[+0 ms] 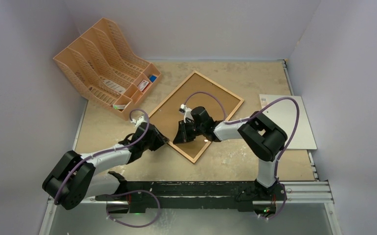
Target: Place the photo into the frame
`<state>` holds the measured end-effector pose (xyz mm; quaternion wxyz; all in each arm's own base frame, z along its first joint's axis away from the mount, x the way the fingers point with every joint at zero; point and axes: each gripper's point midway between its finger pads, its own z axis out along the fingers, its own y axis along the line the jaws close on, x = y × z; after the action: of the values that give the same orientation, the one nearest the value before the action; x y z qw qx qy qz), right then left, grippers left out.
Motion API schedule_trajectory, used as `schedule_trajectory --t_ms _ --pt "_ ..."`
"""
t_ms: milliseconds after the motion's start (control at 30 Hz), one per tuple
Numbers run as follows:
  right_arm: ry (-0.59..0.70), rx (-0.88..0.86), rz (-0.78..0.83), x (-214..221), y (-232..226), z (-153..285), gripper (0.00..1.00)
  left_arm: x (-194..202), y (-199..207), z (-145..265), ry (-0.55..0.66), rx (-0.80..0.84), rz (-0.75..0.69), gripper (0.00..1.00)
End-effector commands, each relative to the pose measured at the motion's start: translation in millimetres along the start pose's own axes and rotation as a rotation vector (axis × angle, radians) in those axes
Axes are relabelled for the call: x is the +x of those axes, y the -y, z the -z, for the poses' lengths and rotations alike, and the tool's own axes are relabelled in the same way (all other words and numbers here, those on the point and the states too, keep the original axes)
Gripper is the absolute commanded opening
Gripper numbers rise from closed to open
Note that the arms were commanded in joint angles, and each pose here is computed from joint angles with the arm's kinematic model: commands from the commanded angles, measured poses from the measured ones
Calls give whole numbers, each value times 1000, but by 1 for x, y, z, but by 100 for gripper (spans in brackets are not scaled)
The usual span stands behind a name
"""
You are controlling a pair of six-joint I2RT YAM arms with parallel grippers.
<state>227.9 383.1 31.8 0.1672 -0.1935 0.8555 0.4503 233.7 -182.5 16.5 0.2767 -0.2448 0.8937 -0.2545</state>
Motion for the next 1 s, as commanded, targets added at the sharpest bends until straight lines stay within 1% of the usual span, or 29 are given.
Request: schedule_trajectory --t_ms 0,167,233,300,433,567,600,667,767,800,967 --pt "33 38 15 1 -5 5 17 43 -85 11 -157 -284 -91 27" --pt "136 70 28 -24 -23 33 24 33 -69 12 -133 -238 -111 28" --pt "177 87 15 -34 -24 44 28 24 -57 14 -109 -215 -129 28" --pt "201 123 -4 -42 -17 53 30 13 -47 17 -78 -204 -153 30" --pt "252 247 -65 -53 10 73 31 -13 -28 25 -13 -206 -223 35" --pt "286 344 -151 -57 49 98 33 -46 -3 27 74 -223 -321 48" --pt "290 373 -169 -58 61 106 33 -57 11 27 94 -214 -345 51" --pt "313 439 -197 -62 83 124 34 -70 29 22 99 -208 -407 55" --pt "361 507 -200 -68 96 150 36 -84 60 13 106 -168 -471 60" --pt "377 535 -202 -70 99 157 38 -89 65 9 106 -169 -488 62" --pt "441 664 -281 -61 115 185 61 -111 89 -16 96 -167 -548 64"
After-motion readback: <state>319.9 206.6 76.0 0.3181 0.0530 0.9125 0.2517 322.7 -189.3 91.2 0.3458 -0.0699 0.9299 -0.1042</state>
